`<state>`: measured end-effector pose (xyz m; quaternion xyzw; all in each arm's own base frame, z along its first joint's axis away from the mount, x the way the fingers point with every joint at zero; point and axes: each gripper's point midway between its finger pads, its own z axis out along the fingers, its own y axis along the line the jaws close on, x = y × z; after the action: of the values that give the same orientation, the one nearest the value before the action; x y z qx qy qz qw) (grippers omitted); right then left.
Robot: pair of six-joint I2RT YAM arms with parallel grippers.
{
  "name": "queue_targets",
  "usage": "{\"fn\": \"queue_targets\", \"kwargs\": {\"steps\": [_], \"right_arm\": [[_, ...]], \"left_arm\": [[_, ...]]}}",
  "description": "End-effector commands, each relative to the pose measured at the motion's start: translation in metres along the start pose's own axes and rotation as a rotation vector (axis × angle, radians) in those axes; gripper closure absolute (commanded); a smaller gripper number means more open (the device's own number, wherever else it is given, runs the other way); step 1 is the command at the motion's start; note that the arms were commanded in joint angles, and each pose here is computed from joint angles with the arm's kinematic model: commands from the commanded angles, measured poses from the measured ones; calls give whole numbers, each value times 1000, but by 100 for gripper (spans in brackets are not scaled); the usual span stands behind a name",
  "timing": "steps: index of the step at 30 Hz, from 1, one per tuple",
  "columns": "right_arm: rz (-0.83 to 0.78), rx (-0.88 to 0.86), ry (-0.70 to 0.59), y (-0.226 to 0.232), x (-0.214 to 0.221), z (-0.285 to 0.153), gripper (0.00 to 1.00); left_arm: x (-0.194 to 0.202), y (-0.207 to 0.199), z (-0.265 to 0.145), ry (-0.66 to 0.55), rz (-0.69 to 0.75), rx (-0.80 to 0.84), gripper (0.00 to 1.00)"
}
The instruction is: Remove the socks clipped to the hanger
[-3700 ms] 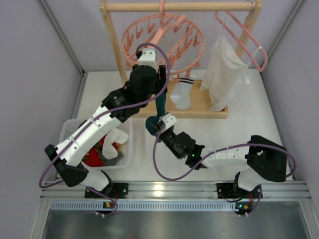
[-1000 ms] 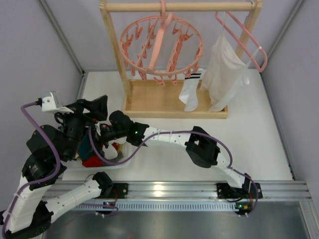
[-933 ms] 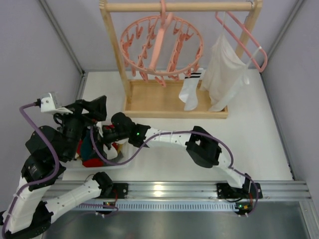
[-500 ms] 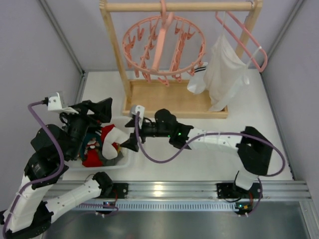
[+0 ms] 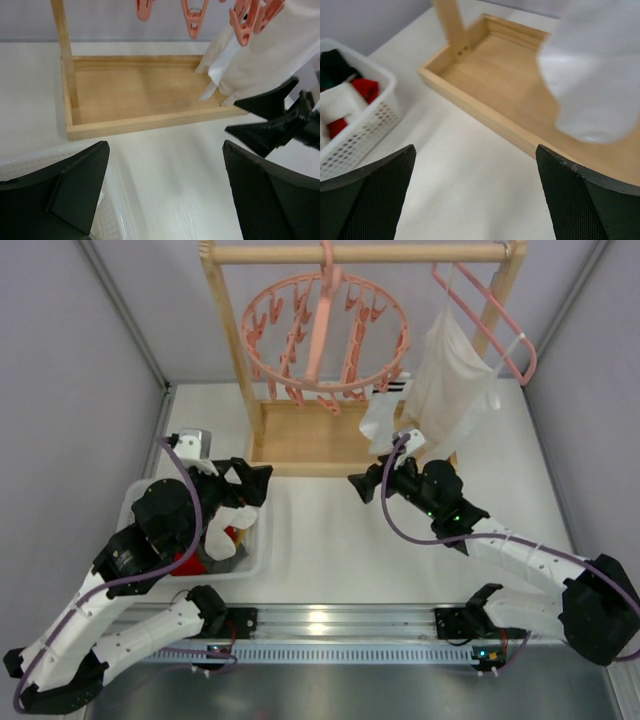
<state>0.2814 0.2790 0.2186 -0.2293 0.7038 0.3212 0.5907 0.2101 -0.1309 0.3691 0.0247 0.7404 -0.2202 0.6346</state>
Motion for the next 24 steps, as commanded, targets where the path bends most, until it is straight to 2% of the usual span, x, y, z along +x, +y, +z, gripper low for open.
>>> {"fn": "queue_targets", "kwargs": {"steps": [1, 3, 7, 12, 16, 21, 24], "right_arm": [[42, 167, -75, -55, -18, -18, 0], [49, 224, -69, -82, -13, -24, 1], [5, 240, -44, -109, -22, -19, 1], [-67, 277, -117, -140, -46, -9, 0], [-132, 179, -103, -147, -58, 15, 5], [-121, 191, -110, -173, -62, 27, 6], [-137, 83, -114, -166, -60, 39, 7]], "left_arm": [[18, -2, 0, 49, 11, 31, 2], [30, -1, -1, 94, 36, 35, 2], [57, 4, -5, 194, 102, 42, 2], [90, 23, -1, 251, 143, -20, 2], [112, 30, 2, 298, 159, -45, 2], [128, 30, 3, 343, 173, -36, 2], [127, 30, 2, 336, 164, -33, 2]]}}
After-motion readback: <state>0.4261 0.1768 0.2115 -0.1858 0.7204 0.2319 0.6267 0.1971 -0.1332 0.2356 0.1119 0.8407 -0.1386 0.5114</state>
